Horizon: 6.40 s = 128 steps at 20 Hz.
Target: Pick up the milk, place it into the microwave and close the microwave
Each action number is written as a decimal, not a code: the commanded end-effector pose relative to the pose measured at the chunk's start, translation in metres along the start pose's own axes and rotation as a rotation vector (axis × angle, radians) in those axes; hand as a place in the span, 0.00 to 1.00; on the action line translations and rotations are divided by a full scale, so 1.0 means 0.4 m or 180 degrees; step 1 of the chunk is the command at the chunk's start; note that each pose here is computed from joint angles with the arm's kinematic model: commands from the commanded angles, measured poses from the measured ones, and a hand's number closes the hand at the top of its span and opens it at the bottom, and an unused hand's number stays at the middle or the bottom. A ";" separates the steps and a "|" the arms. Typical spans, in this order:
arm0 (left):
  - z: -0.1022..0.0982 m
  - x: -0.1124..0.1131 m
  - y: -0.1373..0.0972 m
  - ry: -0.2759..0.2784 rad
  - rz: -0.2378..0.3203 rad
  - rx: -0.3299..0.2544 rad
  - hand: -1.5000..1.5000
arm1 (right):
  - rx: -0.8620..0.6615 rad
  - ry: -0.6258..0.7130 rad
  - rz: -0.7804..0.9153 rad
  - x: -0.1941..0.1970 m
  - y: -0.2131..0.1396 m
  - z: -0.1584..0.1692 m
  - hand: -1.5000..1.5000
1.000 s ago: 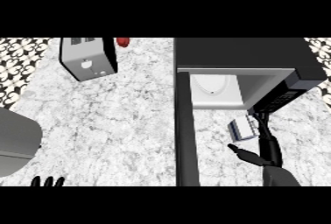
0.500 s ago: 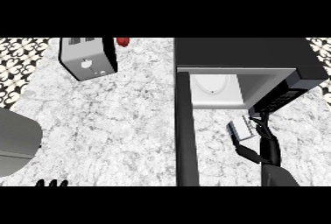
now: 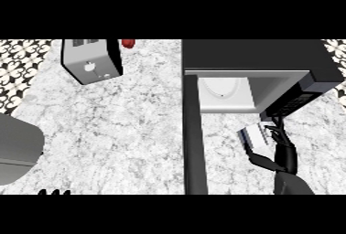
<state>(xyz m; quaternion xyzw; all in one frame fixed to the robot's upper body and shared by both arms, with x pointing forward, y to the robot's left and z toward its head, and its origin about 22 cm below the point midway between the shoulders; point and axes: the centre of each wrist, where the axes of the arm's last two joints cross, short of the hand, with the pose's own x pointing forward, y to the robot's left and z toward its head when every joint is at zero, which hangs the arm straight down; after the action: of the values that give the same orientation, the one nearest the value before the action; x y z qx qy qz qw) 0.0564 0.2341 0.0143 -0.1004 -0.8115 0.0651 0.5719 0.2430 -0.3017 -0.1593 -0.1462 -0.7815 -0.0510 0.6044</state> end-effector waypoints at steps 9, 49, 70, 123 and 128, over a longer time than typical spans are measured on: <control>0.037 0.028 0.006 0.0038 0.0000 0.0060 0.00 | 0.0040 -0.0528 -0.0017 0.039 0.016 -0.051 1.00; 0.078 0.042 0.037 0.0041 -0.0012 0.0113 0.00 | 0.0281 -0.0274 -0.0072 0.368 0.251 -0.120 1.00; 0.063 0.013 0.091 0.0044 0.0009 0.0039 0.00 | 0.0127 0.0031 0.0750 0.185 0.190 -0.319 1.00; -0.021 -0.046 0.115 0.0050 0.0021 -0.0182 0.00 | -0.0039 -0.0489 0.2659 0.253 0.251 -0.415 0.00; -0.031 -0.044 0.126 -0.0001 -0.0026 -0.0227 0.00 | 0.0224 -0.0416 0.2384 0.263 0.314 -0.403 0.00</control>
<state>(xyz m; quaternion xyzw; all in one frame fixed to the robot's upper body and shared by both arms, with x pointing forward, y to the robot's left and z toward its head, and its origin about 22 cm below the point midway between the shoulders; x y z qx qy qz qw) 0.0710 0.2796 -0.0094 -0.1195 -0.8089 0.0333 0.5747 0.4031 -0.2237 -0.0300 -0.4491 -0.7004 0.1993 0.5176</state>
